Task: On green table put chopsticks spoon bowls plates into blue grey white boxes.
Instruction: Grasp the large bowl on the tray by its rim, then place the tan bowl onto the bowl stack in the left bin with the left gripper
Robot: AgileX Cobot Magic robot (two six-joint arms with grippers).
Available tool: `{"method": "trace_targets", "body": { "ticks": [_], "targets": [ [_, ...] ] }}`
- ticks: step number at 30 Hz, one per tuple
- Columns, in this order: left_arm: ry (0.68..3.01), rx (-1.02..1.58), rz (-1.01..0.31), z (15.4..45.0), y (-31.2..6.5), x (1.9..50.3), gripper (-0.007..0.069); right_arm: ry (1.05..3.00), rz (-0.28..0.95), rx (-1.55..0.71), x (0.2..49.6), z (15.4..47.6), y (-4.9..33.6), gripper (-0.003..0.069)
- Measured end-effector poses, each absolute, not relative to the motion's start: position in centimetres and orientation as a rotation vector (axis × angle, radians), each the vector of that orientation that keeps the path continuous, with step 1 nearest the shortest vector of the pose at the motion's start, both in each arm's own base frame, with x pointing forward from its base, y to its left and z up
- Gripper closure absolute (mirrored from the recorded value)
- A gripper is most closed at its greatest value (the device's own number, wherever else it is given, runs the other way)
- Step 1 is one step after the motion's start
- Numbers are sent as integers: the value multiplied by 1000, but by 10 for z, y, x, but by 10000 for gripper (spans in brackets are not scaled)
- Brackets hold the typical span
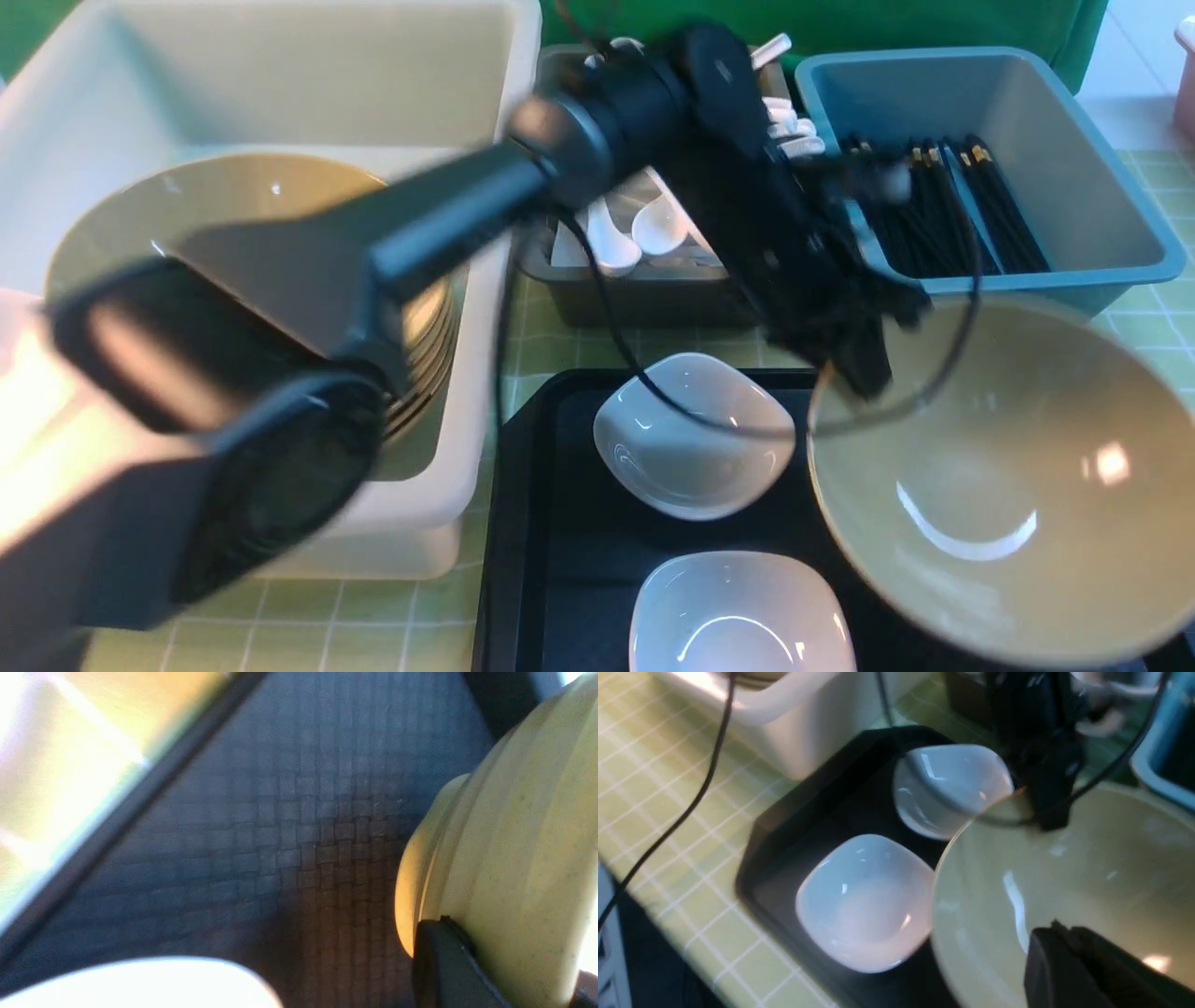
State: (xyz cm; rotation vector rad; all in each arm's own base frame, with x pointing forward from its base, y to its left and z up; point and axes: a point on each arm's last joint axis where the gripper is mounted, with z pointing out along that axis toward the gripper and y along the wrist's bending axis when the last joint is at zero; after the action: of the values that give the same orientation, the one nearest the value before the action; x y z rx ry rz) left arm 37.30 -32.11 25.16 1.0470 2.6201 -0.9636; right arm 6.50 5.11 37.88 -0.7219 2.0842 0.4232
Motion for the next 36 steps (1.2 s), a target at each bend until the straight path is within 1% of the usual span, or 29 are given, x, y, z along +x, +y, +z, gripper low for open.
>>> {"method": "trace_targets", "body": {
  "ticks": [1,3,4,5,6,7,8,9,12,13,16,17,18,19,20,21,22,24,25,26,27,28,32,36],
  "targets": [
    [2577,999,-968,275,-306,377,609,2055,437,-782,66,384,55,623],
    [2511,929,-957,311,-282,380,609,2028,452,-844,71,393,60,623],
    [2461,892,-943,337,-266,377,609,2003,455,-880,76,400,64,623],
    [2444,859,-928,350,-254,377,609,1989,464,-895,78,405,67,623],
    [2392,810,-899,380,-233,369,609,1963,471,-910,83,412,70,622],
    [2369,770,-875,396,-216,366,609,1951,485,-908,89,415,74,622],
    [2363,769,-873,399,-215,363,609,1947,488,-907,90,416,74,622],
    [2331,699,-823,424,-184,349,609,1922,510,-898,97,422,79,622],
    [2335,552,-732,447,-124,320,610,1889,565,-914,111,424,90,621],
    [2353,489,-704,448,-104,308,610,1880,590,-937,115,423,94,621],
    [2442,266,-653,431,-48,279,610,1861,687,-1002,130,418,109,618],
    [2458,154,-639,425,-25,269,610,1841,748,-1051,137,414,116,616],
    [2472,50,-639,417,-7,262,610,1838,759,-1048,140,413,120,615],
    [2481,27,-649,413,-3,261,610,1841,766,-1052,142,412,122,615],
    [2478,-59,-651,408,11,256,610,1833,788,-1072,145,410,126,613],
    [2458,-271,-644,397,47,248,610,1831,830,-1101,150,406,134,612],
    [2449,-334,-644,392,56,245,610,1835,840,-1111,153,403,138,612],
    [2414,-502,-604,382,85,238,610,1847,861,-1127,156,399,142,612],
    [2411,-515,-598,382,88,238,610,1849,863,-1126,157,399,143,612],
    [2401,-586,-566,375,101,236,610,1855,871,-1134,158,397,145,612],
    [2404,-612,-553,371,107,236,610,1859,873,-1137,160,396,146,612],
    [2416,-632,-559,366,112,239,610,1862,875,-1137,160,395,146,612],
    [2484,-642,-611,350,110,252,610,1858,871,-1143,160,395,146,612],
    [2558,-640,-616,337,103,263,608,1858,871,-1143,160,395,146,612]
  ]
}}
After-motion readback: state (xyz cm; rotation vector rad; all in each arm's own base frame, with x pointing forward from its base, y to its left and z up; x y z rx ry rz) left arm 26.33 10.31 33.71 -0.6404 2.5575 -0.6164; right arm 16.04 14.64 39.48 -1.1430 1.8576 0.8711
